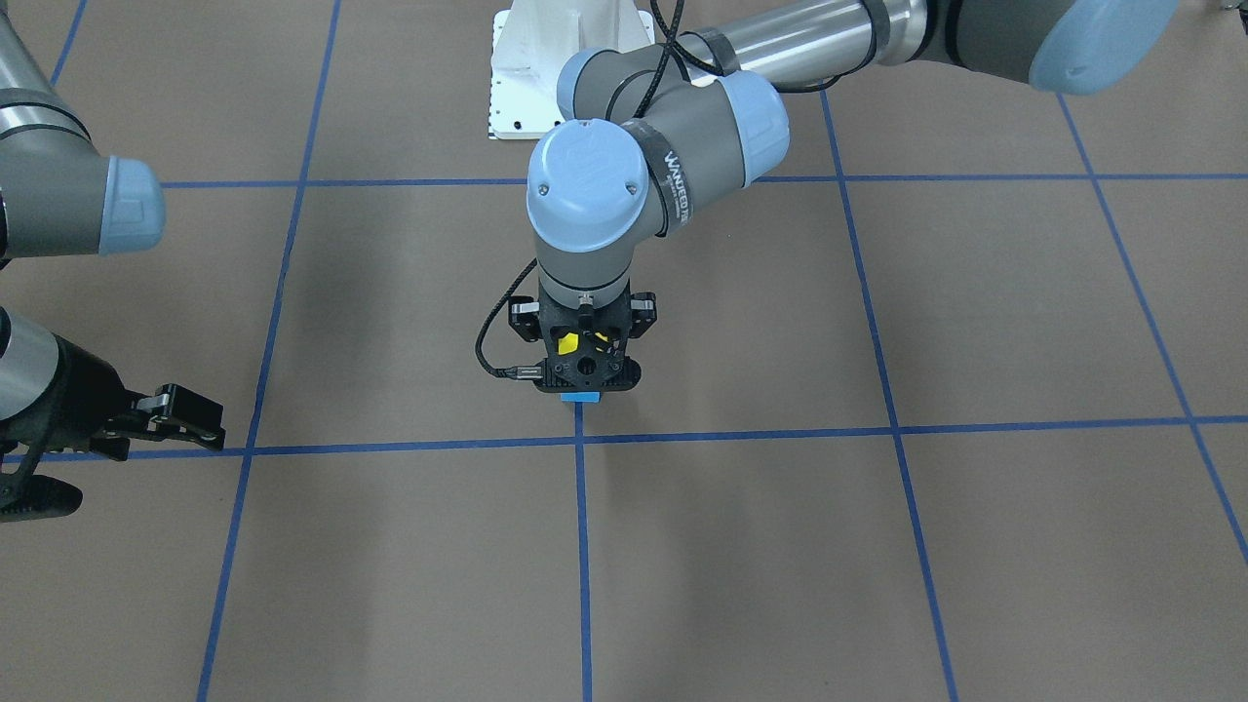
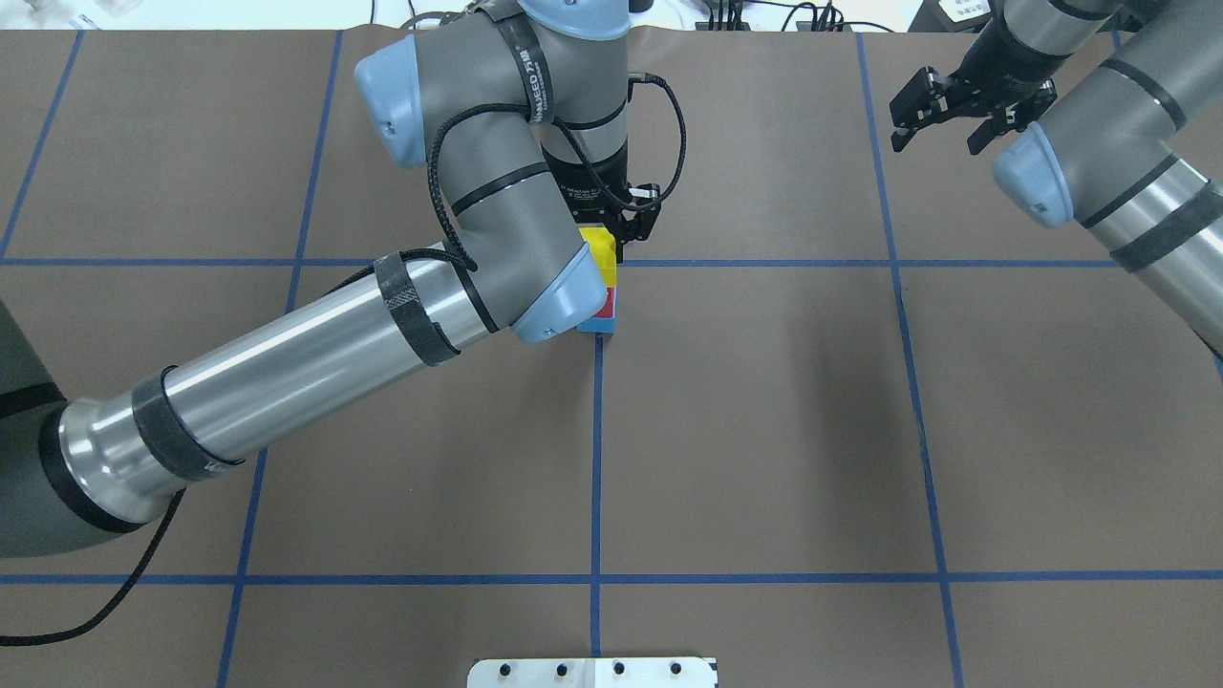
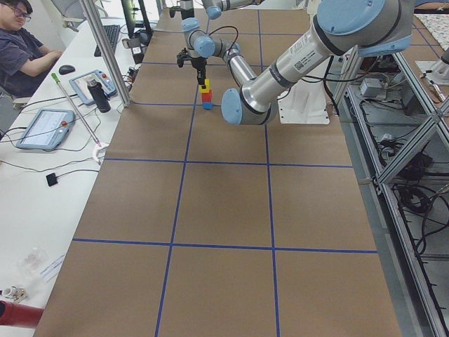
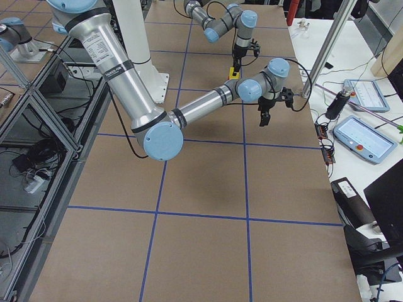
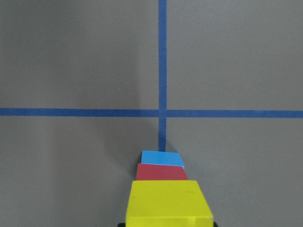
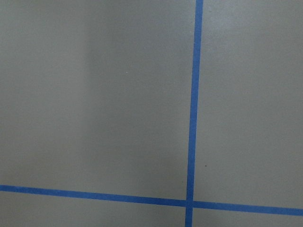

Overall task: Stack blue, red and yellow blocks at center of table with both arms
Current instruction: 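Lower the yellow cube onto the red cube with the left gripper, then open the left gripper and raise it off the yellow cube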

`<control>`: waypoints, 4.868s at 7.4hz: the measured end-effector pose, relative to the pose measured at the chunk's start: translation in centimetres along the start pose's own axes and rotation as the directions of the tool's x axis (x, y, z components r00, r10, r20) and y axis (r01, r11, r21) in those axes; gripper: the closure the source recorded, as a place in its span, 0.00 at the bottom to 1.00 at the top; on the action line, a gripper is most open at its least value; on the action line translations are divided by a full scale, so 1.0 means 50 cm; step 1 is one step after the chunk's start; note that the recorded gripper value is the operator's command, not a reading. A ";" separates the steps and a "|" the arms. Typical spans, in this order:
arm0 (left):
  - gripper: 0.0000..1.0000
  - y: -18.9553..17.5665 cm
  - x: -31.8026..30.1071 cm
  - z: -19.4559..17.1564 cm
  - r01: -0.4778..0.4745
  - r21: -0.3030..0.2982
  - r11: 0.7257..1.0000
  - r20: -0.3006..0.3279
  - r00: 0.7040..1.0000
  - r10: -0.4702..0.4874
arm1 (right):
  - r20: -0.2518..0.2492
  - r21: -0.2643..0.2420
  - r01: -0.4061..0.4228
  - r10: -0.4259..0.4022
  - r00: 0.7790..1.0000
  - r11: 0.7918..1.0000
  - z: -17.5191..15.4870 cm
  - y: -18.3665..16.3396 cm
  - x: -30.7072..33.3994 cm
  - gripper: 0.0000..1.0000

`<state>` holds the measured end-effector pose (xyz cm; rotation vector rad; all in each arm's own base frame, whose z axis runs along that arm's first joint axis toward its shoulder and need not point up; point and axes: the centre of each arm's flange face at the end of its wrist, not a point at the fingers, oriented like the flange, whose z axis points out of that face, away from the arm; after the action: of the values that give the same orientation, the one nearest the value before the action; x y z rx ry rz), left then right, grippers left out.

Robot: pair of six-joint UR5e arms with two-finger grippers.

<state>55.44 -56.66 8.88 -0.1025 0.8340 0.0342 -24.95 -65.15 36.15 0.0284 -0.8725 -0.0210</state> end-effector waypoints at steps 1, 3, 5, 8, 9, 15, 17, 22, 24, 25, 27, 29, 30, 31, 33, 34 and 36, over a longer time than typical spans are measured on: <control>1.00 0.001 0.000 0.001 0.000 -0.002 1.000 0.000 1.000 0.000 | -0.001 0.000 0.000 0.000 1.000 1.000 0.001 -0.001 0.001 0.01; 1.00 -0.001 -0.007 0.008 0.002 -0.005 1.000 0.005 1.000 -0.002 | -0.002 0.000 -0.001 0.001 1.000 1.000 0.002 -0.002 0.001 0.01; 1.00 -0.002 -0.010 0.010 -0.001 -0.006 1.000 0.006 1.000 0.001 | -0.002 -0.001 -0.001 0.001 1.000 1.000 0.002 -0.002 0.001 0.01; 1.00 -0.001 -0.009 0.009 -0.005 -0.005 1.000 0.005 1.000 0.005 | -0.001 0.000 0.001 -0.001 1.000 1.000 0.001 -0.002 0.000 0.01; 1.00 0.000 -0.007 0.007 -0.007 -0.003 1.000 0.004 1.000 0.007 | 0.000 0.001 0.002 -0.002 1.000 1.000 -0.001 -0.001 -0.002 0.01; 1.00 0.000 -0.007 0.007 -0.042 -0.003 0.999 0.006 0.999 0.042 | 0.001 0.002 0.001 -0.001 1.000 1.000 -0.003 0.000 -0.001 0.01; 1.00 0.000 -0.007 0.006 -0.042 -0.004 0.999 0.007 0.999 0.042 | 0.001 0.002 0.001 -0.001 1.000 1.000 -0.003 -0.001 -0.001 0.01; 1.00 0.002 -0.003 0.009 -0.043 -0.007 0.999 0.009 0.999 0.043 | 0.001 0.002 0.001 -0.001 1.000 1.000 -0.004 -0.001 -0.001 0.01; 1.00 0.005 0.000 0.014 -0.045 -0.009 0.999 0.011 0.999 0.045 | 0.001 0.003 0.000 0.000 1.000 1.000 -0.004 -0.001 0.000 0.01; 1.00 0.004 0.000 0.016 -0.045 -0.010 0.999 0.012 0.999 0.045 | 0.001 0.003 0.000 0.000 1.000 1.000 -0.005 -0.001 0.000 0.01; 1.00 0.004 0.000 0.016 -0.045 -0.009 0.999 0.013 0.999 0.045 | 0.001 0.003 0.000 0.000 1.000 1.000 -0.004 -0.001 0.000 0.01; 0.87 0.004 -0.001 0.018 -0.043 -0.010 0.999 0.015 0.999 0.043 | 0.002 0.004 0.001 -0.001 1.000 1.000 -0.005 -0.001 -0.001 0.01; 0.28 0.003 -0.002 0.020 -0.041 -0.011 0.999 0.016 0.999 0.041 | 0.002 0.005 0.000 0.000 1.000 1.000 -0.006 -0.001 0.000 0.01; 0.21 0.003 -0.003 0.021 -0.039 -0.010 0.999 0.018 0.999 0.039 | 0.002 0.006 -0.001 0.001 1.000 1.000 -0.008 -0.002 0.001 0.01; 0.19 0.023 0.011 0.040 -0.047 -0.020 0.999 0.022 0.999 0.047 | 0.002 0.009 -0.005 0.005 1.000 1.000 -0.013 -0.004 0.005 0.01; 0.18 0.031 0.017 0.048 -0.050 -0.025 0.998 0.023 0.998 0.051 | 0.002 0.011 -0.007 0.007 1.000 1.000 -0.016 -0.006 0.008 0.01; 0.01 0.036 0.021 0.051 -0.053 -0.028 0.998 0.022 0.998 0.053 | 0.003 0.012 -0.009 0.009 1.000 1.000 -0.019 -0.007 0.010 0.01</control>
<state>57.90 -54.63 9.65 -0.1052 0.8133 0.0965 -23.90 -65.49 35.92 0.0358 -0.8759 -0.0078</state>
